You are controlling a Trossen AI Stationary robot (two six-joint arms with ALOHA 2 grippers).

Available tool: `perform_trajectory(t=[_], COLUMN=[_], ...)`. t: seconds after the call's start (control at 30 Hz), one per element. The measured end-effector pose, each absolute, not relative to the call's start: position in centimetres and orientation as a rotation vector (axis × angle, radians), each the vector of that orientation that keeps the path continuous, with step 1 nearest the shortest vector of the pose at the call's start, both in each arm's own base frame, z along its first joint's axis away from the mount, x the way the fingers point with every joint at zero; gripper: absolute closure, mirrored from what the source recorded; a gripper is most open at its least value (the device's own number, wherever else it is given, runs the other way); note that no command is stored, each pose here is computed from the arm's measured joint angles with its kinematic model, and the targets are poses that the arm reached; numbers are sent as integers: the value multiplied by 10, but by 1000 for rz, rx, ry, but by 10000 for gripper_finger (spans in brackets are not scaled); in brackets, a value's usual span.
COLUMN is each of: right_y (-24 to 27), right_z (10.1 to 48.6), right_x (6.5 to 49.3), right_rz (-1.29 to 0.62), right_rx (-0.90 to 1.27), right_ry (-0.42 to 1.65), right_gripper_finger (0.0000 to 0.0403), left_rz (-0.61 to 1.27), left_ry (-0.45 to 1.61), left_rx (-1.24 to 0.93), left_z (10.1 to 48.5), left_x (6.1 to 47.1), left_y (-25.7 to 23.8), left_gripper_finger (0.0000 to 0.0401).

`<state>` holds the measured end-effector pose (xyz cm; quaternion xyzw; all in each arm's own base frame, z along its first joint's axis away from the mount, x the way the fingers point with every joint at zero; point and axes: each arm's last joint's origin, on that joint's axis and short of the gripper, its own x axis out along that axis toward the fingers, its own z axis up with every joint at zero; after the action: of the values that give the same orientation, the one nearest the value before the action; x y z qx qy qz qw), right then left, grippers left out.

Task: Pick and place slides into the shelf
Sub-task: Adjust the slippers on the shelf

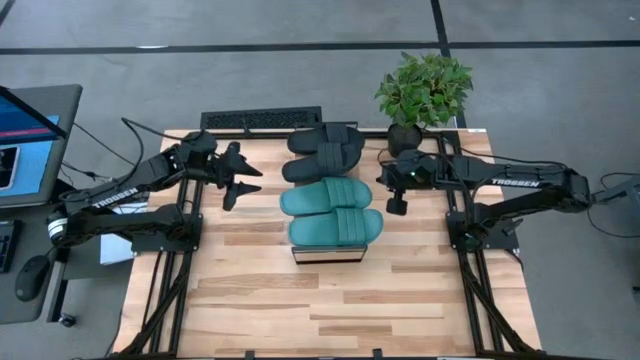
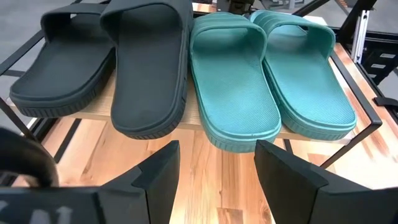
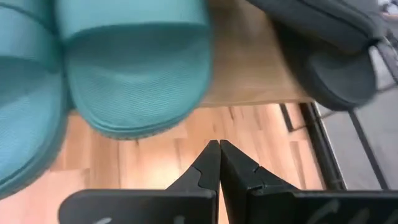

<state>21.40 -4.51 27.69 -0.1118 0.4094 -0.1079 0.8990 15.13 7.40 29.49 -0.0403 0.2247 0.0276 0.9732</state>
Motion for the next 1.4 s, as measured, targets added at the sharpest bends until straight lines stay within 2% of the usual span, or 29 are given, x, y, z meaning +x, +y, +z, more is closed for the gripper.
perform_trajectory(t=[0.6, 1.1, 1.4], right_y=[-35, -4, -4], right_z=[265, 284, 284], right_x=[226, 228, 228], right_rz=[-69, 18, -85], right_rx=[-260, -239, -321], right_ry=[881, 866, 883], right_gripper_finger=[403, 403, 403], left_rz=[59, 60, 59], left_ry=[451, 451, 454], left_rx=[-78, -77, -74], left_z=[295, 295, 295], left_x=[151, 151, 151], left_y=[74, 74, 74], left_gripper_finger=[207, 207, 207])
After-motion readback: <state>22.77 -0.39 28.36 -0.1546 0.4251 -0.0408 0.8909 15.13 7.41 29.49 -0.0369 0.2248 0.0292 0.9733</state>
